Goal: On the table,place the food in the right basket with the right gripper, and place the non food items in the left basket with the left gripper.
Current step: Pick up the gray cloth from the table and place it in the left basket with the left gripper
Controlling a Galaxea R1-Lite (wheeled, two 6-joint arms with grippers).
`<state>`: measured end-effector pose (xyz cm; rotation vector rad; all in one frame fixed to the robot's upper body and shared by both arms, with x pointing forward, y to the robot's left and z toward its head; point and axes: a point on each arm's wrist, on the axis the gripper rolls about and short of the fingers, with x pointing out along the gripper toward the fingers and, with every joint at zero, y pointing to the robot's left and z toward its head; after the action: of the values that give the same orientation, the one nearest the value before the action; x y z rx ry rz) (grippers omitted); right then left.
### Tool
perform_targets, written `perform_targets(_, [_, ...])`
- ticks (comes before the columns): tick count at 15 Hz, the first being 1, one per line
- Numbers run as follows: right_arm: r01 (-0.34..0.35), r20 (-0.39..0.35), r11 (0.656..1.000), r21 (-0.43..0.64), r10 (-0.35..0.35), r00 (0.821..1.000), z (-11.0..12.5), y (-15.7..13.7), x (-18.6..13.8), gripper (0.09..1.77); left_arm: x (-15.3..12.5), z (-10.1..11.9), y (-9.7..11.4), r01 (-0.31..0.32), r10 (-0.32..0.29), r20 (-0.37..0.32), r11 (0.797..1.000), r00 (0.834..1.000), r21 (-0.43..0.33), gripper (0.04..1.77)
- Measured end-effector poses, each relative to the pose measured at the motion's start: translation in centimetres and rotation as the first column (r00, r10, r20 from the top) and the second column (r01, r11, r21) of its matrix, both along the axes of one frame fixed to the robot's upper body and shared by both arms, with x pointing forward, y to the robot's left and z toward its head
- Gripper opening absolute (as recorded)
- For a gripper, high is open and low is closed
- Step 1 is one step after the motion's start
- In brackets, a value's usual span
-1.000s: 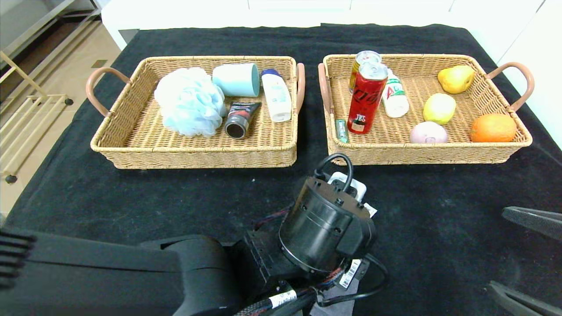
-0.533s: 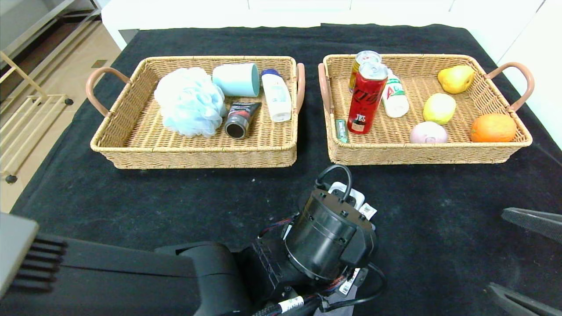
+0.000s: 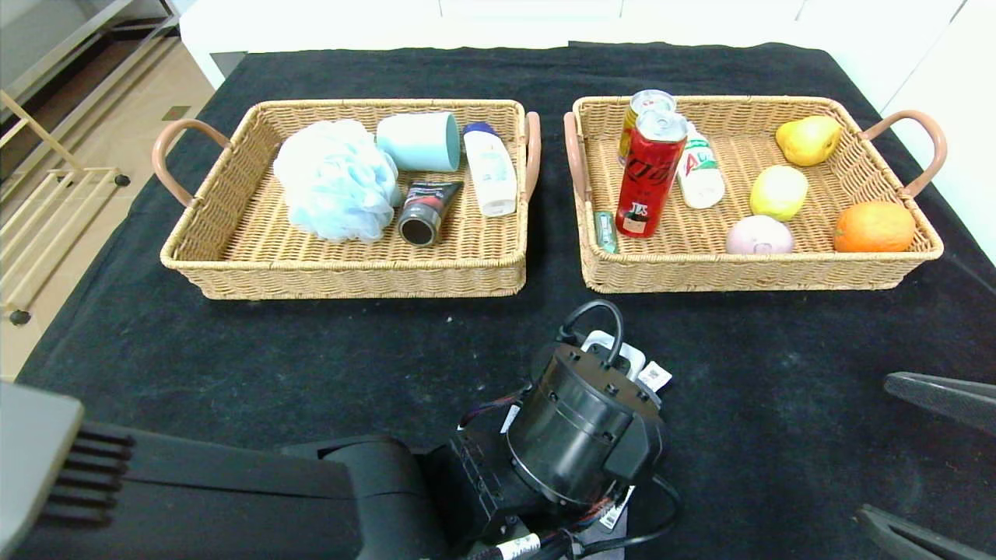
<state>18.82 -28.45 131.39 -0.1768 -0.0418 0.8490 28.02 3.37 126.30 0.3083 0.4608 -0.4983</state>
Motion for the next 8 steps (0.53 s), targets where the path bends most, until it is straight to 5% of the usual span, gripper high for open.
perform_targets(2, [0.000,-0.002,1.000,-0.001,0.000,1.000,-0.04,0.00,0.00,1.71,0.01,-0.07,-0.03,0.000,0.000,-0.001,1.000,1.000,0.001,0.71])
perform_targets(3, [-0.001,-0.004,1.000,-0.002,0.001,1.000,-0.09,0.01,0.00,1.71,0.01,-0.11,-0.07,0.001,-0.001,-0.002,1.000,1.000,0.001,0.27])
perform_targets(8, [-0.003,-0.006,1.000,-0.003,0.003,1.000,-0.15,0.04,0.03,1.71,0.09,-0.31,-0.16,0.002,-0.002,-0.005,1.000,1.000,0.006,0.22])
